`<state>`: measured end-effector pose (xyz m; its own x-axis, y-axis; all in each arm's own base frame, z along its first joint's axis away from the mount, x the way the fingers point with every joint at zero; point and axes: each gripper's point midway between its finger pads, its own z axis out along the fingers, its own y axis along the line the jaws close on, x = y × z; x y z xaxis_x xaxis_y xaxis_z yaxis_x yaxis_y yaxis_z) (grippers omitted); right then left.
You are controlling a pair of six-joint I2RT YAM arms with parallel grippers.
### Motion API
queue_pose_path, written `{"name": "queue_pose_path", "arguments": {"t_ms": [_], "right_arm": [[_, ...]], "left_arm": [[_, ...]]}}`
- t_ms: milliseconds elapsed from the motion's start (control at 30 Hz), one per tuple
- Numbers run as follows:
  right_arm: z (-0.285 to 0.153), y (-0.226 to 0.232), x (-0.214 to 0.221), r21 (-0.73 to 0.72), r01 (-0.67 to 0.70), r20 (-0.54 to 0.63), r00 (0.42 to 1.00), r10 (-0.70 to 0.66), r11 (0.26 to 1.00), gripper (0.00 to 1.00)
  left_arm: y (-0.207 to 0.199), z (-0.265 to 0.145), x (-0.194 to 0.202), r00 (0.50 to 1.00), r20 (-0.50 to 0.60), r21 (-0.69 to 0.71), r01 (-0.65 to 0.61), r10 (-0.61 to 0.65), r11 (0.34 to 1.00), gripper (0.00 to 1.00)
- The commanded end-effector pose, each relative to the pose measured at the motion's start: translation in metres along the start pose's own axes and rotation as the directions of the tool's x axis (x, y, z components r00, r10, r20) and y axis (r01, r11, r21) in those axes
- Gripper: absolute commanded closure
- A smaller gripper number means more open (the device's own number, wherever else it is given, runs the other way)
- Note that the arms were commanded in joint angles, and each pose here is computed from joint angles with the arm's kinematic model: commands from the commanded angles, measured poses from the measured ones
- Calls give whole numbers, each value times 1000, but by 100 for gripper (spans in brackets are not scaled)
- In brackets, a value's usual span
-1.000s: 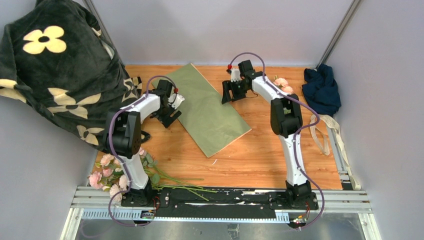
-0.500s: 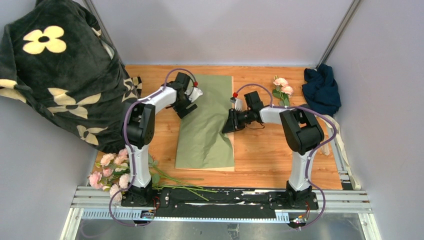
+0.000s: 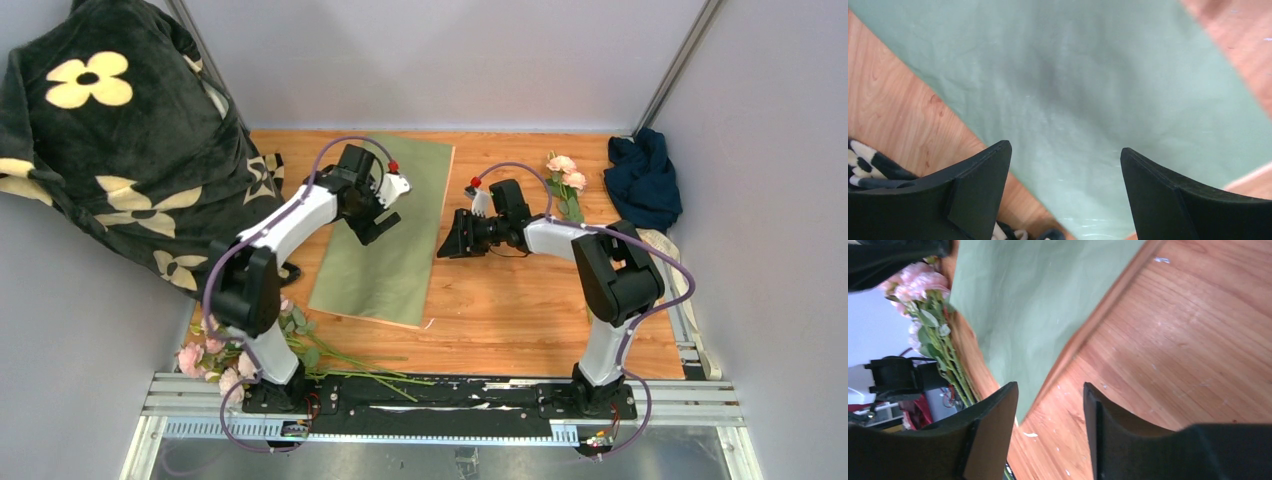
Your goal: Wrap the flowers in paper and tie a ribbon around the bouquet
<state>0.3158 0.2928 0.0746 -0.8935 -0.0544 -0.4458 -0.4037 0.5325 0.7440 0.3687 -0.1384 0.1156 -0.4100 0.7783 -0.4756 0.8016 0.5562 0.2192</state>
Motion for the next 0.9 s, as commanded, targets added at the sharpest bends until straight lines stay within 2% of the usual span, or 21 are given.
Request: {"name": "queue_pose_path", "arguments": {"t_ms": [0,33,167,300,433,633,867], "right_arm": [[11,13,13,-64,-26,-23,999,24,998,36],[15,9,14,-53,-30,-26,999,28,998,35],[23,5,2,-42,-52,14,999,53,998,33],[34,12,-21,-44,-74,52,996,76,996,35],[54,8,-21,2,-121,70,990,121,993,38],[70,-16,-16,91,-289,103,955,280,953,41],[70,-7,4,71,-327,102,942,319,942,40]], "left_arm": [[-45,-6,20,1000,-7,148,16,-15,989,11],[-52,-6,28,1000,-23,163,9,-5,987,11],[-80,-13,54,991,-65,214,-103,120,971,1],[-86,-31,73,970,-68,208,-214,233,954,0],[-98,-37,95,944,-65,235,-301,324,924,0],[-108,-31,101,955,-80,275,-256,287,927,0],[-112,-28,99,961,-74,293,-236,267,927,0]]}}
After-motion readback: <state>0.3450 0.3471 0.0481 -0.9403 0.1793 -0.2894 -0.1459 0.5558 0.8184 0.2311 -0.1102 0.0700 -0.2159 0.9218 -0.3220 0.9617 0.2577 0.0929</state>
